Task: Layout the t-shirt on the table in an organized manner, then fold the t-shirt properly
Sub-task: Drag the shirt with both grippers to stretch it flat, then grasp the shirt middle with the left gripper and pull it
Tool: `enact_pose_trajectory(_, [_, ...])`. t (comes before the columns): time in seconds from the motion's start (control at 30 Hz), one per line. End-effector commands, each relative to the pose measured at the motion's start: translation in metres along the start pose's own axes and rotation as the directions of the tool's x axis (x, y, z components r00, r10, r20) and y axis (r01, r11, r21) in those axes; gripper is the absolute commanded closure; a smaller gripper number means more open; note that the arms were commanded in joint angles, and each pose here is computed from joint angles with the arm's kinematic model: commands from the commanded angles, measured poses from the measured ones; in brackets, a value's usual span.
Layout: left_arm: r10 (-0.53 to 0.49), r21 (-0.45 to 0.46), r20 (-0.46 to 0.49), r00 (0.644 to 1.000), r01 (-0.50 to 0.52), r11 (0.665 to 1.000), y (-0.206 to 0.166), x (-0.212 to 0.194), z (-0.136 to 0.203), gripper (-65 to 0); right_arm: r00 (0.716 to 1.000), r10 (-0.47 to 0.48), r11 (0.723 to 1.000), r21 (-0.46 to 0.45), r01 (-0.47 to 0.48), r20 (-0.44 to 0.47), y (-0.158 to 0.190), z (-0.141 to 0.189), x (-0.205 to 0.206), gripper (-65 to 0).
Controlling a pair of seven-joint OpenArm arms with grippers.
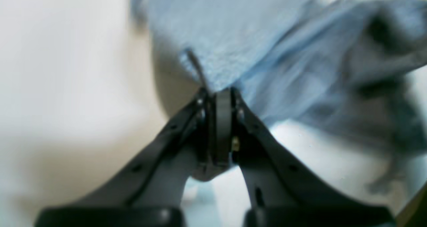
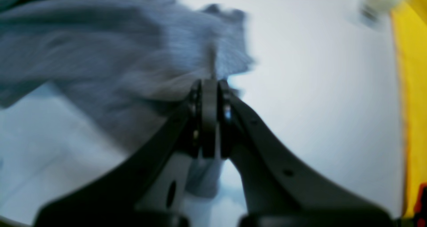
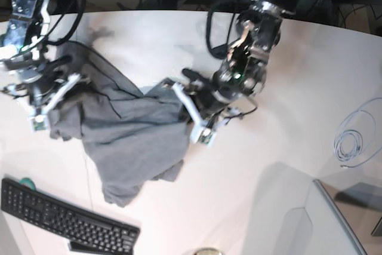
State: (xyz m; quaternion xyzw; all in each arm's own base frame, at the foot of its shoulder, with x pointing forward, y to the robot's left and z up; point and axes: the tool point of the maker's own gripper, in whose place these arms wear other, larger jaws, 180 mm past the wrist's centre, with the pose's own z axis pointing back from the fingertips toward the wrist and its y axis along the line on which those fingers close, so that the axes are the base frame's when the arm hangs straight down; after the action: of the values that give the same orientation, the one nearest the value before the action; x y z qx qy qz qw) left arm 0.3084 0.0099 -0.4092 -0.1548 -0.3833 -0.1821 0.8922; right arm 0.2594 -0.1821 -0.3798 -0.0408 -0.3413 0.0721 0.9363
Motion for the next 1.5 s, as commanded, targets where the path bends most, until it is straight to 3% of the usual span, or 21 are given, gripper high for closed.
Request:
enact_pose_trajectory(0.0, [-0.016, 0.01, 0.054, 0.998, 0.016, 1.0, 0.007, 0.013, 0.009, 0.0, 0.999, 0.028, 0.999, 0.043, -0.029, 0.035, 0.018, 0.002, 0.008, -0.3])
enact_pose_trajectory(0.13, [-0.019, 0.098, 0.009, 1.0, 0.018, 0.995, 0.047, -0.015, 0.032, 0.0, 0.987, 0.161, 0.957, 0.242, -0.159, 0.011, 0.091, -0.005, -0.005, -0.3])
enact_pose_trajectory(0.27, [0.075, 0.259, 0.05, 0.996, -0.085, 0.962, 0.114, -0.014, 0.056, 0.0, 0.961, 0.276, 0.88, 0.395, -0.263, 0.025, 0.153, -0.011, -0.012, -0.3])
enact_pose_trajectory(0.43, [0.091, 0.35, 0.109, 0.99, -0.124, 0.928, 0.163, 0.01, 0.067, 0.0, 0.91, 0.404, 0.761, 0.517, -0.392, 0.095, 0.218, -0.005, -0.011, -0.5])
enact_pose_trajectory(0.57, [0.112, 0.369, 0.091, 0.99, -0.138, 0.919, 0.184, 0.014, 0.055, 0.0, 0.881, 0.451, 0.696, 0.562, -0.446, 0.141, 0.251, 0.002, -0.008, -2.6])
enact_pose_trajectory(0.7, [0.125, 0.385, 0.101, 0.987, -0.154, 0.91, 0.197, 0.021, 0.053, 0.0, 0.872, 0.461, 0.706, 0.527, -0.474, 0.166, 0.244, 0.014, 0.014, -21.9])
enact_pose_trajectory(0.77, [0.106, 0.401, 0.105, 0.989, -0.139, 0.905, 0.205, 0.024, 0.059, 0.0, 0.875, 0.442, 0.728, 0.492, -0.478, 0.197, 0.233, 0.021, 0.03, -33.2])
enact_pose_trajectory(0.8, [0.093, 0.41, 0.105, 0.99, -0.128, 0.903, 0.209, 0.026, 0.063, -3.8, 0.881, 0.424, 0.746, 0.472, -0.47, 0.209, 0.226, 0.023, 0.038, -37.5])
enact_pose_trajectory(0.87, [0.08, 0.436, 0.102, 0.992, -0.117, 0.892, 0.222, 0.027, 0.073, -18.3, 0.896, 0.39, 0.783, 0.436, -0.443, 0.212, 0.208, 0.023, 0.048, -43.8])
enact_pose_trajectory(1.0, [0.14, 0.511, 0.156, 0.978, -0.201, 0.836, 0.258, 0.018, 0.105, -47.2, 0.938, 0.281, 0.881, 0.332, -0.336, 0.203, 0.154, 0.008, 0.071, -45.3])
enact_pose_trajectory(1.1, [0.142, 0.545, 0.194, 0.971, -0.227, 0.807, 0.265, 0.013, 0.13, -59.1, 0.95, 0.222, 0.915, 0.289, -0.281, 0.221, 0.129, -0.012, 0.091, -45.3])
enact_pose_trajectory(1.23, [0.088, 0.537, 0.208, 0.974, -0.189, 0.822, 0.241, 0.016, 0.145, -59.2, 0.972, 0.175, 0.928, 0.304, -0.217, 0.159, 0.115, -0.059, 0.102, -45.3])
enact_pose_trajectory(1.33, [0.078, 0.544, 0.238, 0.968, -0.199, 0.815, 0.235, 0.02, 0.155, -58.6, 0.991, 0.107, 0.926, 0.353, -0.131, 0.085, 0.12, -0.094, 0.101, -45.3])
enact_pose_trajectory(1.4, [0.075, 0.548, 0.24, 0.968, -0.199, 0.812, 0.231, 0.017, 0.162, -58.6, 0.998, 0.052, 0.92, 0.387, -0.065, 0.045, 0.125, -0.11, 0.101, -45.3])
enact_pose_trajectory(1.47, [0.062, 0.518, 0.214, 0.975, -0.167, 0.839, 0.211, 0.012, 0.156, -58.6, 0.999, -0.005, 0.902, 0.431, -0.01, 0.034, 0.133, -0.119, 0.107, -45.3])
